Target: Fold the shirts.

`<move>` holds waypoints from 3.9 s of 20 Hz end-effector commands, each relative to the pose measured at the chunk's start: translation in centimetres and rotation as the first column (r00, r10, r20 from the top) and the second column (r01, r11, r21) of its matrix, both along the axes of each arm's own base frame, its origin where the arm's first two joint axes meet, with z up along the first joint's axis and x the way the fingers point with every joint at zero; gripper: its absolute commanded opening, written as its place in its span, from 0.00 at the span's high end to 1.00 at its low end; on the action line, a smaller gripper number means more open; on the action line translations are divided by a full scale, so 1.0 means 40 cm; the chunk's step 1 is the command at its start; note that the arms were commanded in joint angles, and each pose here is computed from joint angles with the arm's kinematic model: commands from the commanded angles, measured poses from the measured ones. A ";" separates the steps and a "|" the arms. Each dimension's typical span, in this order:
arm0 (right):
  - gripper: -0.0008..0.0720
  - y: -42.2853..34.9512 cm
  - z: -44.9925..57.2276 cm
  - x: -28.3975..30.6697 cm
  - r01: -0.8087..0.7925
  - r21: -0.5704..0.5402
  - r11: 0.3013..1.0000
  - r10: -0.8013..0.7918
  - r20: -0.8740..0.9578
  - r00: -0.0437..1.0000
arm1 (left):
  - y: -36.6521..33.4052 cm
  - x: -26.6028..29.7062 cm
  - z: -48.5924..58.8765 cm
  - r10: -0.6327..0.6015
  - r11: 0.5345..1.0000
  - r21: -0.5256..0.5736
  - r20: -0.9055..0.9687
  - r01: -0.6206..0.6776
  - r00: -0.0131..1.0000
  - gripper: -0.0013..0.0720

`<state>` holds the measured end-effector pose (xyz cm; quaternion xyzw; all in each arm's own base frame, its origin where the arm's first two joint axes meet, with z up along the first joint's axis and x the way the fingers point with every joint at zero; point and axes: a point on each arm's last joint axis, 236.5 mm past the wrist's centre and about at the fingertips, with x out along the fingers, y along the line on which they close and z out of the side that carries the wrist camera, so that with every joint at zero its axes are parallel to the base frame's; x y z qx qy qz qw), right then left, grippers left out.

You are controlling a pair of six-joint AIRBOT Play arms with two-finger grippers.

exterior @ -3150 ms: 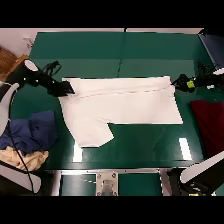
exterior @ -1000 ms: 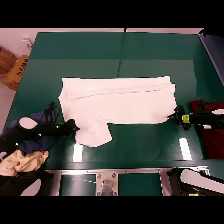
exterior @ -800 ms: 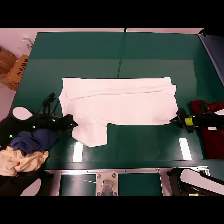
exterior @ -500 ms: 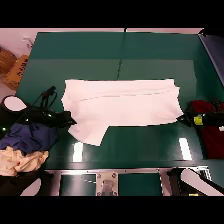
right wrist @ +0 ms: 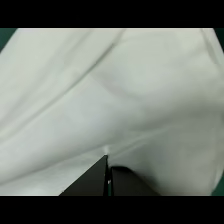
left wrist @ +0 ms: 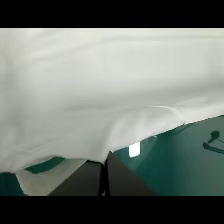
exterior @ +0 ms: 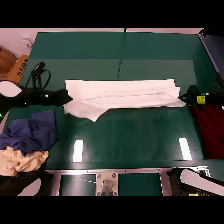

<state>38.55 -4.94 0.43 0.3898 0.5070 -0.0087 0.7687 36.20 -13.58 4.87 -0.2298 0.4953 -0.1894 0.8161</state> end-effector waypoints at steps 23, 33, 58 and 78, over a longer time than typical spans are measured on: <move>0.15 -0.226 -0.195 0.217 -0.223 0.089 0.971 0.230 -0.081 0.970 | 0.072 0.440 0.010 0.004 1.000 -0.028 0.070 -0.002 0.998 0.81; 0.84 -0.108 -0.300 0.276 -0.261 0.243 0.934 0.278 -0.034 0.960 | -0.166 0.400 -0.002 -0.149 0.989 -0.008 0.101 0.151 0.984 0.95; 0.97 0.198 0.442 0.180 -0.589 -0.024 0.808 0.570 0.286 0.771 | -0.849 0.261 -0.230 -0.207 0.931 -0.298 0.041 0.210 0.977 0.95; 0.92 1.314 0.137 0.194 -0.648 0.032 0.761 0.556 0.482 0.677 | 0.324 0.426 0.066 -0.032 0.985 0.165 -0.074 0.043 0.997 0.95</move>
